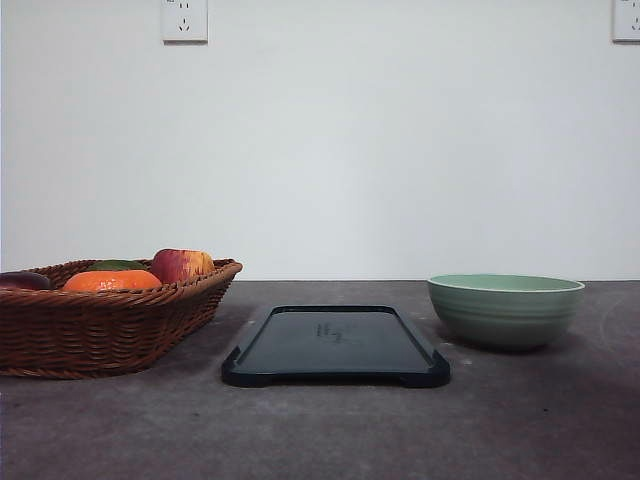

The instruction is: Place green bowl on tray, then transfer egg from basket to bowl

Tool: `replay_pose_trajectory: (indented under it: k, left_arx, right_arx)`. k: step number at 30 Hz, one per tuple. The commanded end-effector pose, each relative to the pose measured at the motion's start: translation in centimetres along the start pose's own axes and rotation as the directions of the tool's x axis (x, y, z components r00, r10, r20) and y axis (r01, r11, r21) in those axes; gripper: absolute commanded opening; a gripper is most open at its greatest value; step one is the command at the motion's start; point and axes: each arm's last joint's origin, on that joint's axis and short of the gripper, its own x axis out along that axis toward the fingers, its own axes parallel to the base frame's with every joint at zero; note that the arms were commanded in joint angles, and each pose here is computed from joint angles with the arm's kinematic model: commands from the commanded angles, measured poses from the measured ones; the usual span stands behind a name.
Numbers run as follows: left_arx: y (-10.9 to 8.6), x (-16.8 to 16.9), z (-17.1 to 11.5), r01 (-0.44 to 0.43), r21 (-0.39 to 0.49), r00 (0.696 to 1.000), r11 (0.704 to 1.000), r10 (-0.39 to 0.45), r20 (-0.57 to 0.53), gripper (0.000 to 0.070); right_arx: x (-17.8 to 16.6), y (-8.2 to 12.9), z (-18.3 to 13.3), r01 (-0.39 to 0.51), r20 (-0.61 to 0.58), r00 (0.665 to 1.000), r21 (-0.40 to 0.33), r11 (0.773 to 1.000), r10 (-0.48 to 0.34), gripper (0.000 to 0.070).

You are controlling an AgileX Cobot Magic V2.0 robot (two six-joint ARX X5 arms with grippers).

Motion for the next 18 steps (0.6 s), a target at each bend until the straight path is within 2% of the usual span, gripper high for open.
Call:
replay_pose_trajectory:
  k: [1,3,5,7,9,12,14,18]
  left_arx:
    - [0.1,0.1,-0.4,0.001,-0.182,1.0,0.983,-0.002,-0.005,0.0]
    - [0.0,0.1,-0.1,0.006,-0.322,1.0,0.947,-0.005,0.004,0.0]
    - [0.0,0.0,0.2,0.024,-0.46,0.999,0.888,-0.011,0.031,0.0]
    - [-0.1,0.0,0.6,0.056,-0.53,0.997,0.846,-0.02,0.072,0.0]
    - [-0.3,0.0,1.1,0.097,-0.55,0.991,0.829,-0.033,0.126,0.0]
    - [-0.5,-0.3,2.3,0.184,-0.531,0.968,0.827,-0.06,0.243,0.0]
    - [-0.7,-0.5,3.1,0.236,-0.494,0.943,0.837,-0.075,0.324,0.0]
    - [-1.1,-1.1,4.6,0.26,-0.36,0.903,0.896,-0.094,0.419,0.0]
  right_arx:
    - [0.0,0.0,0.0,0.0,0.013,1.0,0.131,0.991,-0.002,0.0005]
    - [0.0,0.0,0.3,-0.008,0.045,0.999,0.252,0.968,-0.004,0.0005]
    - [0.0,0.0,0.8,-0.031,0.093,0.996,0.365,0.93,-0.003,0.0005]
    - [-0.1,0.0,1.3,-0.06,0.146,0.989,0.428,0.902,-0.003,0.0005]
    - [-0.2,0.0,1.9,-0.088,0.204,0.979,0.454,0.887,-0.007,0.0004]
    - [-0.4,0.0,2.8,-0.113,0.289,0.957,0.436,0.893,-0.019,0.0004]
    - [-0.6,-0.1,3.3,-0.119,0.332,0.943,0.416,0.902,-0.028,0.0004]
    - [-1.0,0.0,4.8,-0.107,0.38,0.925,0.335,0.936,-0.03,0.0004]
